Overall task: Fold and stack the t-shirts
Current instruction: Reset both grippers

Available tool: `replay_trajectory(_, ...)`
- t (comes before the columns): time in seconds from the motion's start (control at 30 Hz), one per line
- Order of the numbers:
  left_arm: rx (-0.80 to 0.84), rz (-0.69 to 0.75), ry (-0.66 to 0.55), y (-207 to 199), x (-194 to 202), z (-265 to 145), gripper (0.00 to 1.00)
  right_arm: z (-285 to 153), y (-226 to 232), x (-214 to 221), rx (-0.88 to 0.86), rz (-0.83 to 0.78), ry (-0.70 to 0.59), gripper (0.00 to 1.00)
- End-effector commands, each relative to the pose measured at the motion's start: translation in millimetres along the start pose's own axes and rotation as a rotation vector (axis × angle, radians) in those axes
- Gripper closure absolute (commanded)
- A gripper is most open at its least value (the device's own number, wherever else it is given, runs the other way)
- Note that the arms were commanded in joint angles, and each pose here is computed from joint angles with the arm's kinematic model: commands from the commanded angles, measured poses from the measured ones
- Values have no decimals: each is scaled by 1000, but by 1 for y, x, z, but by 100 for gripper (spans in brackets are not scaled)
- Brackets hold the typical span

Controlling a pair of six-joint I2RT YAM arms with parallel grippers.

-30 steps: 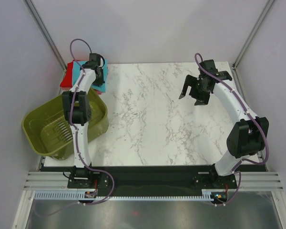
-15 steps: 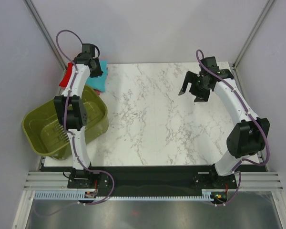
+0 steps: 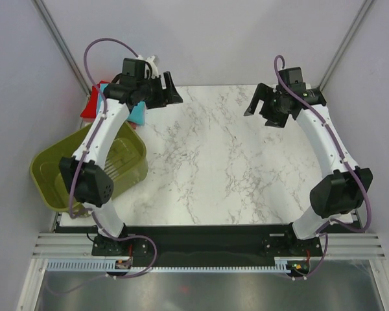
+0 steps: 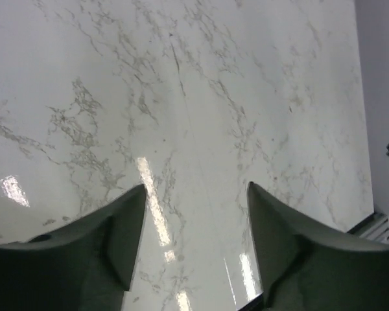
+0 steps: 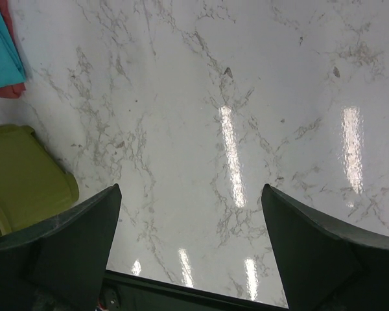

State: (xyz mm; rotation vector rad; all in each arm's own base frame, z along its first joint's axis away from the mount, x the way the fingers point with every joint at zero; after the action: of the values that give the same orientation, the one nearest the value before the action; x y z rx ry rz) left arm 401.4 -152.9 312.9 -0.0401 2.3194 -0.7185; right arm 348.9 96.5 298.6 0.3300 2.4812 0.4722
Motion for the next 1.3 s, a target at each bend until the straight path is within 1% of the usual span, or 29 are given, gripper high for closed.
replay_trajectory(0.0,161,-26,-53,-24,0,-43,14,-42,15,-11,-69,-5,-147,2)
replay_trajectory(0.03,181,-14,-66,-30,3,-54,0,-43,17,-11,-87,0,-152,2)
replay_trajectory(0.17,221,14,-67,-36,16,-68,0,-57,25,-8,-184,29,-197,2)
replay_trajectory(0.3,242,23,-74,-40,24,-80,0,-68,25,-8,-191,39,-262,2)
replay_trajectory(0.73,268,47,-128,-46,38,-115,0,-85,22,9,-236,22,-262,2)
replay_trajectory(0.93,267,45,-144,-47,38,-120,0,-93,21,14,-247,9,-281,2)
replay_trajectory(1.27,256,51,-158,-47,37,-122,0,-94,22,11,-252,15,-298,2)
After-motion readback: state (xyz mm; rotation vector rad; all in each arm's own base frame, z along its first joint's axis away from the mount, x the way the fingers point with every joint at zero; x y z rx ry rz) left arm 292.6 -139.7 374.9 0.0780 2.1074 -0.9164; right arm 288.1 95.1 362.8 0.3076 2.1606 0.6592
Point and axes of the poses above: each gripper's point midway between its finger pads, its own z axis out along the fingers, its own y axis along the line the jaws close on, x = y × z, the point moved 8 cm from there along -z, back along the fingers, and after that the axes turned 4 degrees about -z, right-handed, at the moved point
